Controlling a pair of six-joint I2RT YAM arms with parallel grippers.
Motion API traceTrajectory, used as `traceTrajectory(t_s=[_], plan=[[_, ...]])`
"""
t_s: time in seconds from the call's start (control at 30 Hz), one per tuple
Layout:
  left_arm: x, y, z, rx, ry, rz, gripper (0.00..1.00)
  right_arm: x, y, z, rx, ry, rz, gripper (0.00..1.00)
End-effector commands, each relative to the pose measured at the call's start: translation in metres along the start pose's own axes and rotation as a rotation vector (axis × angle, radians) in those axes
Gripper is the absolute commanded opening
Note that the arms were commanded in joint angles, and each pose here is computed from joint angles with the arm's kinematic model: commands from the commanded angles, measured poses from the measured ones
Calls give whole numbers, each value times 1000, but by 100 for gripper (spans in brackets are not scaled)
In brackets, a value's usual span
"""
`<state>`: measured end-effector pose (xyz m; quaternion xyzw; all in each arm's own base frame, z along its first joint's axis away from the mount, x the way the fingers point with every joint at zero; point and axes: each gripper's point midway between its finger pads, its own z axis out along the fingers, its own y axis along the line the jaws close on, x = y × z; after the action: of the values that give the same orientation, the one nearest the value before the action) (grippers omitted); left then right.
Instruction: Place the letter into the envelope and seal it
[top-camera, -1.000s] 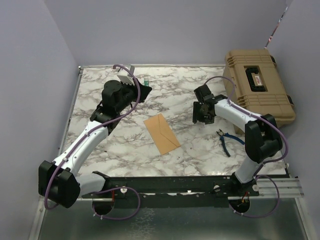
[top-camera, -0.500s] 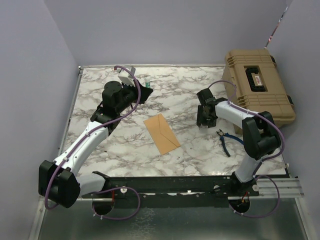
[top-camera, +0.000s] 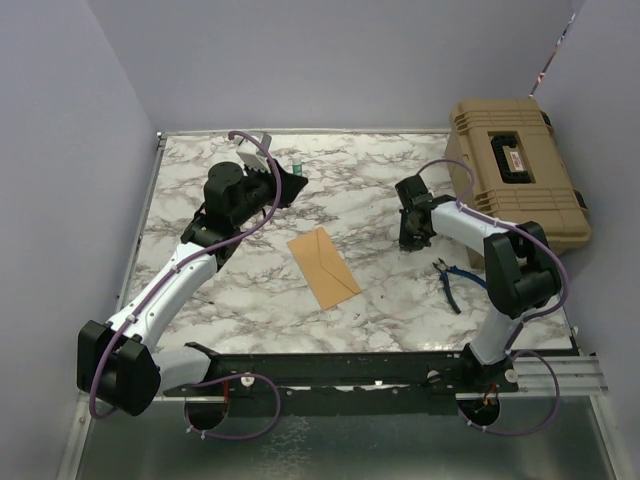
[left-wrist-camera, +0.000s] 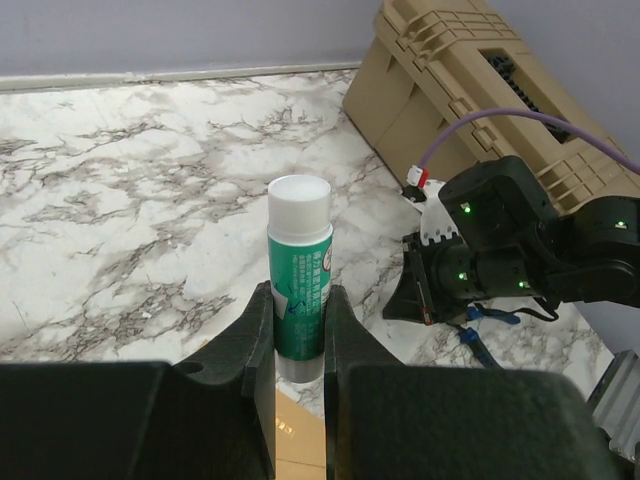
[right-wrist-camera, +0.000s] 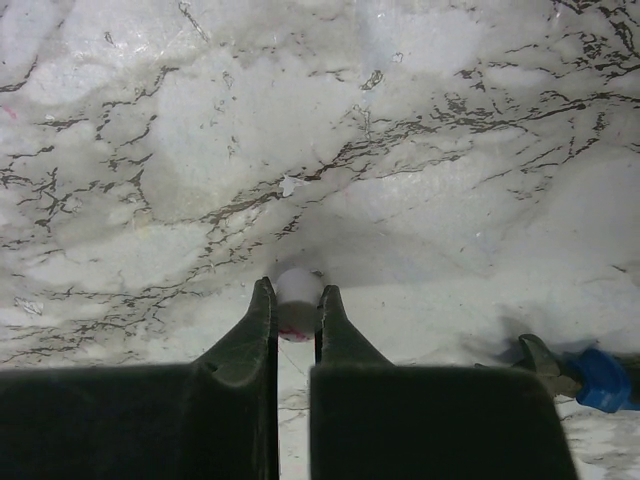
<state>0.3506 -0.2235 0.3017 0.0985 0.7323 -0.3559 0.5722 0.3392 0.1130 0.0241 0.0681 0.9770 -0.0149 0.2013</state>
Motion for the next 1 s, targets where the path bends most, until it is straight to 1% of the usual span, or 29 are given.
traceTrajectory(t_s=[0.0, 0.1, 0.17, 0.27, 0.37, 0.43, 0.5, 0.57, 0.67, 0.97], plan=[[-1, -9, -1, 50, -9, 1, 0, -11, 5, -11, -37, -23, 3, 1], [3, -17, -1, 102, 3, 13, 0, -28, 19, -36, -124, -67, -5, 1], [4, -29, -2, 166, 9, 37, 0, -40, 36, -61, -234, -103, -29, 1], [12, -47, -4, 261, 33, 99, 0, -55, 76, -110, -498, -147, -93, 1], [18, -64, -7, 356, 60, 149, 0, -65, 115, -174, -809, -216, -167, 1], [20, -72, -8, 404, 74, 161, 0, -69, 134, -217, -997, -271, -195, 1], [24, -79, -10, 451, 90, 176, 0, -75, 146, -257, -1141, -318, -207, 1], [26, -85, -12, 491, 99, 196, 0, -81, 153, -284, -1235, -347, -192, 1], [29, -89, -13, 517, 103, 225, 0, -86, 160, -314, -1350, -347, -175, 1], [27, -93, -9, 536, 101, 266, 0, -85, 168, -332, -1455, -291, -187, 1]])
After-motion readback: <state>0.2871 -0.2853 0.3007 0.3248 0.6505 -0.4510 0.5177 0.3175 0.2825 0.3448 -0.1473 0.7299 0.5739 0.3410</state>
